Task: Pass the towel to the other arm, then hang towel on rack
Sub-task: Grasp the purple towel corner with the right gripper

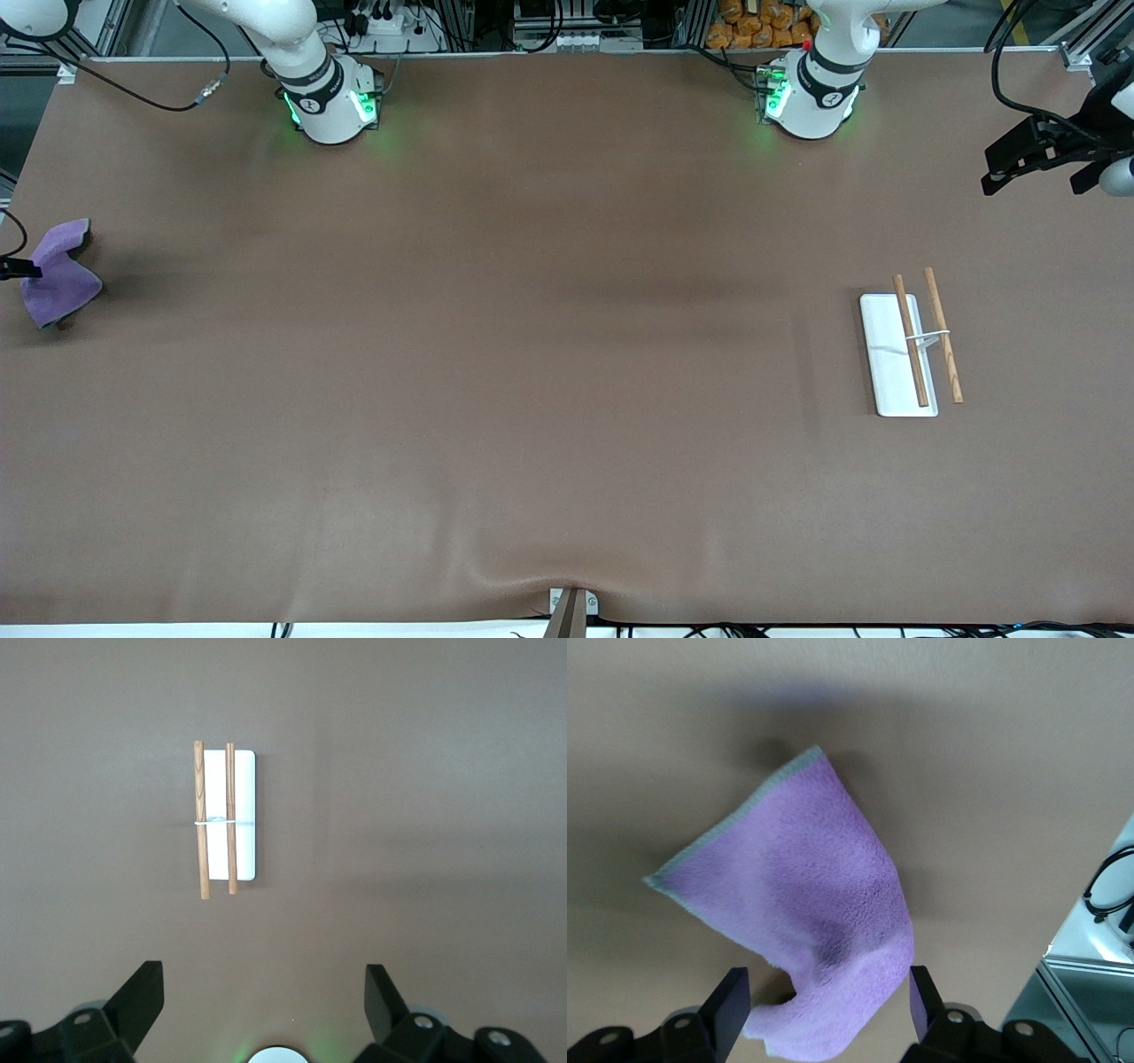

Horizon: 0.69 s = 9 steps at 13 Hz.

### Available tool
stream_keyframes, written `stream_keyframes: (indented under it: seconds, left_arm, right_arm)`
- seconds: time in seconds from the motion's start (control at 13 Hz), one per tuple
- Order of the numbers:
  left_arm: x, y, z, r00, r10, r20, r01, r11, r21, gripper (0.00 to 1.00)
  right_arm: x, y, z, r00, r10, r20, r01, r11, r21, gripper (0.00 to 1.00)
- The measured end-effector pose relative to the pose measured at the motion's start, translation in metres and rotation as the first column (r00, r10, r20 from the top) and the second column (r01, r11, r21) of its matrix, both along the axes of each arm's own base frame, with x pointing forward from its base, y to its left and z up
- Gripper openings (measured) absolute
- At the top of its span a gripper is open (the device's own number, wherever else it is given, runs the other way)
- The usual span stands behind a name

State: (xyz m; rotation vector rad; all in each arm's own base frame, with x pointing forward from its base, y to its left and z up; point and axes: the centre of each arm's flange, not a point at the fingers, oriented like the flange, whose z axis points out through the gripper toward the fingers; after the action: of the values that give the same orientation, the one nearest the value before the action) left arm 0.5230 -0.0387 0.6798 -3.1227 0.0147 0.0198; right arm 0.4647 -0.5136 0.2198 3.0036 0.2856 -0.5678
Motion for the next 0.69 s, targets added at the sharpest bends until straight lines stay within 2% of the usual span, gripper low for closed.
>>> stream_keyframes:
  seconds: [0.23, 0.31, 0.69]
  left_arm:
    - [0.0, 0.006, 0.0, 1.0, 0.011, 0.0, -0.011, 1.0, 0.0, 1.0]
    - [0.0, 0.008, 0.0, 1.0, 0.015, 0.0, -0.015, 1.0, 0.0, 1.0]
    - [0.0, 0.007, 0.0, 1.0, 0.015, 0.001, -0.015, 1.0, -0.008, 1.0]
  right_arm:
    - [-0.009, -0.001, -0.019, 1.0, -0.007, -0.01, 0.008, 1.0, 0.017, 0.79]
    - [-0.01, -0.001, -0.021, 1.0, -0.008, -0.012, 0.008, 1.0, 0.019, 0.72]
    - [-0.013, -0.004, -0.022, 1.0, -0.011, -0.013, 0.011, 1.0, 0.022, 0.13]
